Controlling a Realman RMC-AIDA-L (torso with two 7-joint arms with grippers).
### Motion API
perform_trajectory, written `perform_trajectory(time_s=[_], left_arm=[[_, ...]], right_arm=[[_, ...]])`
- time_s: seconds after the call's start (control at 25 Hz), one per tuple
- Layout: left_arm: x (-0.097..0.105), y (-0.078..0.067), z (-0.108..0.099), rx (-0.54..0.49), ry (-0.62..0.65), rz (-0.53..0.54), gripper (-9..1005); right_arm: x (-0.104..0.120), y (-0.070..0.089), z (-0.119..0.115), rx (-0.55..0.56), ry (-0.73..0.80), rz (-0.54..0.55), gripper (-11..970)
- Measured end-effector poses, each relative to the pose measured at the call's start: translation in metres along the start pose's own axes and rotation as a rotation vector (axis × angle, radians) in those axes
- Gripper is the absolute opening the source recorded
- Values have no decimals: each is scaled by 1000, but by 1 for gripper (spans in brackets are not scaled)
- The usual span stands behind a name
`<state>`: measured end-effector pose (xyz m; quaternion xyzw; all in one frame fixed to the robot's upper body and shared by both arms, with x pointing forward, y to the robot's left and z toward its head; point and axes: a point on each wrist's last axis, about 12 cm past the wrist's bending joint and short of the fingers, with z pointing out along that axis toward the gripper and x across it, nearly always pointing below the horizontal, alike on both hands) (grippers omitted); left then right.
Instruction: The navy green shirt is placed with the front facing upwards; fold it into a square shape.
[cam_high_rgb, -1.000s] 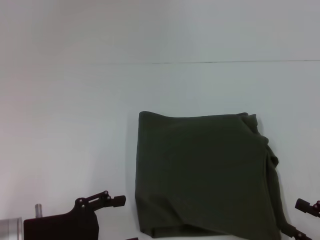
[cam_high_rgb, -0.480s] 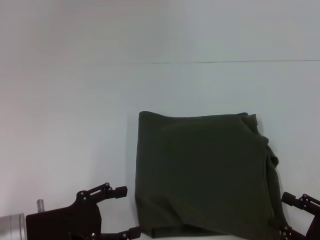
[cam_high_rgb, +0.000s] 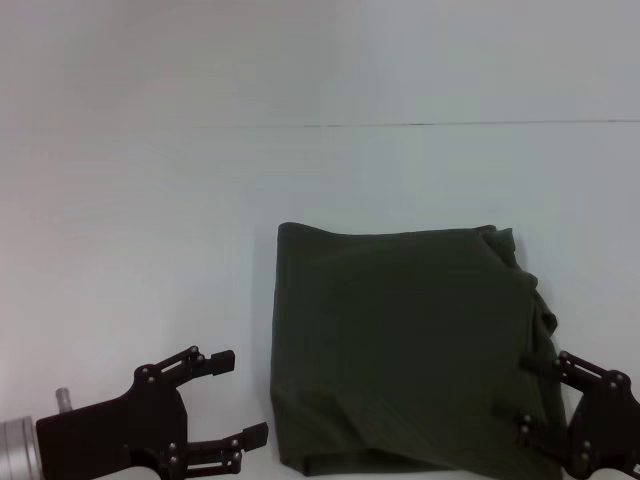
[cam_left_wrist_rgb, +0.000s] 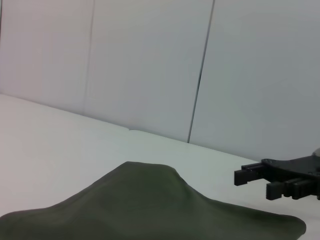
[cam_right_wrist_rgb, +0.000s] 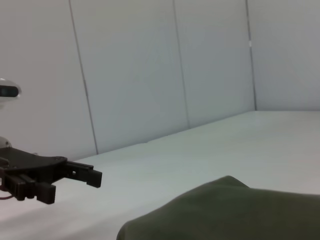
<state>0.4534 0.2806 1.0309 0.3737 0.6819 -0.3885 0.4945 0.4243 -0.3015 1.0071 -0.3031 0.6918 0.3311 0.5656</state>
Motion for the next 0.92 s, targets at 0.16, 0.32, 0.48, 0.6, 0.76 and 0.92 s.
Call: perform_trajectory(time_s=[0.16,0.32,0.48,0.6,0.76,0.92], left_arm=[[2,-1,-3,-21,-7,-8,934],[4,-1,-9,-55,-19,-19,934],[6,-1,-13,-76,-25,-13,934],[6,-3,-12,-71,-28,-16,934],[6,-4,-11,-59,-29,-19,934],[6,-4,-10,-55,-31,-20,934]], right_arm=[[-4,-3,8,-14,-5,-11,673],[-6,-4,11,-22,-11,-13,673],[-6,-5,12,-23,-10,-15,673],[-6,-5,12,-23,-8,-15,673],[-4,-4,9,-17,-3,-14,673],[-4,-4,8,-17,-2,-14,673]])
